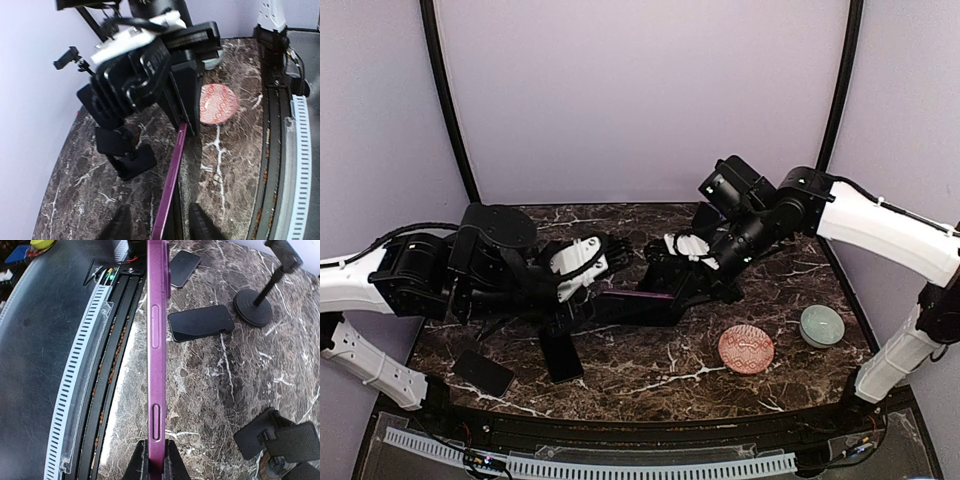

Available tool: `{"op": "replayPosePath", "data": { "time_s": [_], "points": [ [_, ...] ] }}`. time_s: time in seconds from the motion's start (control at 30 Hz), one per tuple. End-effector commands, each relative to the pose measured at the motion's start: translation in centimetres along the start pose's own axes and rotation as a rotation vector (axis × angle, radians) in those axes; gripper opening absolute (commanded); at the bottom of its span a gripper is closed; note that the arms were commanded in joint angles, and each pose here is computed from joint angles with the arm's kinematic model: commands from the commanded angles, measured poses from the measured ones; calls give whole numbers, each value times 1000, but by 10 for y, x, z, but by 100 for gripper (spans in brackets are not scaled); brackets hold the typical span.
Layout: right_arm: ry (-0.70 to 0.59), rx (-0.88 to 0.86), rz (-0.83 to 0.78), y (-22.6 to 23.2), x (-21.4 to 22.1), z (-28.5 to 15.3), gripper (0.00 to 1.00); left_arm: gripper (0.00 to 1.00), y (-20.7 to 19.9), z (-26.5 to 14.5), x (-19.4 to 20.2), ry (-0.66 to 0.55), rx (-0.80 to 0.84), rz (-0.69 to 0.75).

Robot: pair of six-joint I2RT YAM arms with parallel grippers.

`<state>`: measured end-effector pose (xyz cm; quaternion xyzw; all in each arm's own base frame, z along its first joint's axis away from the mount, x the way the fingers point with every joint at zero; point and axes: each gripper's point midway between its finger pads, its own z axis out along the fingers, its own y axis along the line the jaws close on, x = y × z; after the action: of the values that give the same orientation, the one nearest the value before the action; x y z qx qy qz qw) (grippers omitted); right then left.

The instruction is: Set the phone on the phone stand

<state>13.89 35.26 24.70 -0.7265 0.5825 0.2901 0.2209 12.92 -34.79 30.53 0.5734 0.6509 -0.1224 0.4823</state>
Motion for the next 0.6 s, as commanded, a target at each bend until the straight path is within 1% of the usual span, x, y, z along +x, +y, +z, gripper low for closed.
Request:
{"op": "replayPosePath", "data": {
  "time_s": [0.0,0.03,0.07,0.13,0.17,0.27,0.37,0.5,0.53,0.57],
  "points": [
    [-152,40,66,-22,-16,-34,0,77,58,-27,-37,-230,-294,-158],
    [-190,41,82,-27,-19,-43,0,87,68,-35,-44,-299,-339,-219],
    [-239,35,104,-31,-25,-54,0,92,75,-45,-54,-393,-358,-277],
    [-351,0,145,-37,-38,-75,0,94,84,-59,-71,-558,-368,-371],
    [-405,-32,169,-39,-43,-85,0,95,89,-61,-75,-601,-377,-416],
    [-524,-118,204,-40,-53,-106,0,95,99,-51,-79,-652,-401,-510],
    [-560,-133,213,-41,-53,-116,0,95,104,-40,-79,-711,-394,-599],
    [-589,-150,197,-32,-53,-125,0,94,95,-33,-79,-818,-317,-661],
    [-592,-157,196,-31,-54,-125,0,93,94,-32,-79,-834,-308,-672],
    [-594,-164,200,-29,-53,-124,0,90,93,-30,-80,-842,-291,-677]
  ]
}}
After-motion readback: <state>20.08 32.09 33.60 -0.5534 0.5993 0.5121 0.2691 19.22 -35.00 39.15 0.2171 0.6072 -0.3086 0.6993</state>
